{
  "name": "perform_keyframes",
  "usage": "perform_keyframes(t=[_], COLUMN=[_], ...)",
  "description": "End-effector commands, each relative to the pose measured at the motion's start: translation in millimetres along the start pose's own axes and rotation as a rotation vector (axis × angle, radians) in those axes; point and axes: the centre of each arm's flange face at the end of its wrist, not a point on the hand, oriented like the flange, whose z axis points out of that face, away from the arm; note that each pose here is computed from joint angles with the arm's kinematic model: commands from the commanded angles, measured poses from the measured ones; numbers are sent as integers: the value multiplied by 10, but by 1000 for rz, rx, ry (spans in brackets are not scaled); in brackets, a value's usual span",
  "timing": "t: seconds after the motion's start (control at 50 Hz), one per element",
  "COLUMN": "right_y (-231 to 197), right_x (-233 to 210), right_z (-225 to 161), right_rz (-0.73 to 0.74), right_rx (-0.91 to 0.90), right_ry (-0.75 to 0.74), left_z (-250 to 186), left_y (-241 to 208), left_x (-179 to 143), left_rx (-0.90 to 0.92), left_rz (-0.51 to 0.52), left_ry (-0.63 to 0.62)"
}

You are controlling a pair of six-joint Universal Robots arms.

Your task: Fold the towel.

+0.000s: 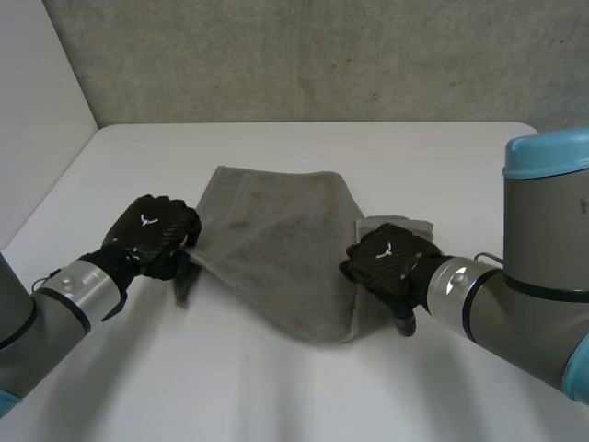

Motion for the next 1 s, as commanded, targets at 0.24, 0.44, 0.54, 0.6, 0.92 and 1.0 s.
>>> perform_keyframes(t=[0.24, 0.44, 0.54, 0.6, 0.92, 1.0], right_y=[-225, -247, -64, -25, 117, 148], right_x=[361, 401, 384, 381, 513, 506], right_z=[339, 952, 1351, 1424, 1692, 1694], right_rz=[-38, -140, -138, -137, -173, -170], right_rx=[139, 154, 122, 114, 70, 60], right_ry=[109, 132, 136, 140, 227, 220], left_z=[22, 13, -16, -31, -50, -50], left_y=[9, 12, -23, -28, -48, -48], left_x=[-133, -129, -124, -109, -106, -112], left_rx=[20, 17, 26, 26, 31, 32], left_rz=[16, 14, 19, 20, 23, 23], left_ry=[-44, -44, -46, -45, -46, -48])
